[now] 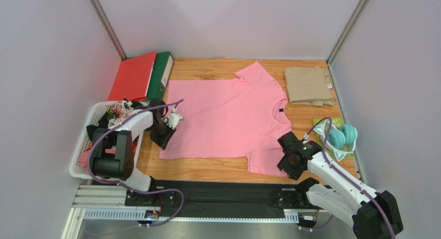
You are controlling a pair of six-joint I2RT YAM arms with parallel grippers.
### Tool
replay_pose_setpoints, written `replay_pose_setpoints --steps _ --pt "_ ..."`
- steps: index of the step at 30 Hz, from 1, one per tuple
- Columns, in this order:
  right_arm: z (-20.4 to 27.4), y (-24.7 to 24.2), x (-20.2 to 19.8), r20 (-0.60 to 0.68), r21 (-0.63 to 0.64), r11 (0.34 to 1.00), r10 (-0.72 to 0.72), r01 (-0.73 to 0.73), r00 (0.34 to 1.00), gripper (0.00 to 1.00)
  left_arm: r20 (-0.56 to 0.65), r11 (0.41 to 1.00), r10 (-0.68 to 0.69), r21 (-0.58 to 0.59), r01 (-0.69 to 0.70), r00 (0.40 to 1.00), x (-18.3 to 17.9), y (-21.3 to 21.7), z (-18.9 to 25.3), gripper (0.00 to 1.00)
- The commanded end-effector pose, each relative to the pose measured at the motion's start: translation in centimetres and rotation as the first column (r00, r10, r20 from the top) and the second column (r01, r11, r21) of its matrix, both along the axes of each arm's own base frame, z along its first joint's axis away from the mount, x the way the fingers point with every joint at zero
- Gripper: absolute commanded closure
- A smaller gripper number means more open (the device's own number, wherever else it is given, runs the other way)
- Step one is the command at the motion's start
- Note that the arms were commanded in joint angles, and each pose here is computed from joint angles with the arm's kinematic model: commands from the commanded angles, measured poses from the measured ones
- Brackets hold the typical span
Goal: Fold and stack the t-shirts
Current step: Grap the side of the flattened tshirt closest away from the robot with both arms
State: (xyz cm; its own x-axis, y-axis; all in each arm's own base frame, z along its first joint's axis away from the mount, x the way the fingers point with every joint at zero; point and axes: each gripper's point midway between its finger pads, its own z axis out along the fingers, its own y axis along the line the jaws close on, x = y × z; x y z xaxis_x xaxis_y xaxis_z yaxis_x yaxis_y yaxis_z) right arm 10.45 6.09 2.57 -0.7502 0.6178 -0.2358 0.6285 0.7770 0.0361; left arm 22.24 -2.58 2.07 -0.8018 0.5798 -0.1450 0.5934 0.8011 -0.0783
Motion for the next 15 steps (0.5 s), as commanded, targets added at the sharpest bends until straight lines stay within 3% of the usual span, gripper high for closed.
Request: replay_pose_setpoints --steps 1,15 --pt "0.34 0.31 1.21 0.051 0.005 1.000 -0.003 0.003 0.999 0.52 0.028 0.998 -0.050 -0.022 0.051 0.998 0.01 -0.18 0.03 0.70" --pt "-0.24 0.44 1.07 0.038 0.008 1.000 0.009 -0.009 0.999 0.54 0.017 0.996 -0.066 -0.051 0.067 0.998 -0.98 -0.58 0.69 0.70"
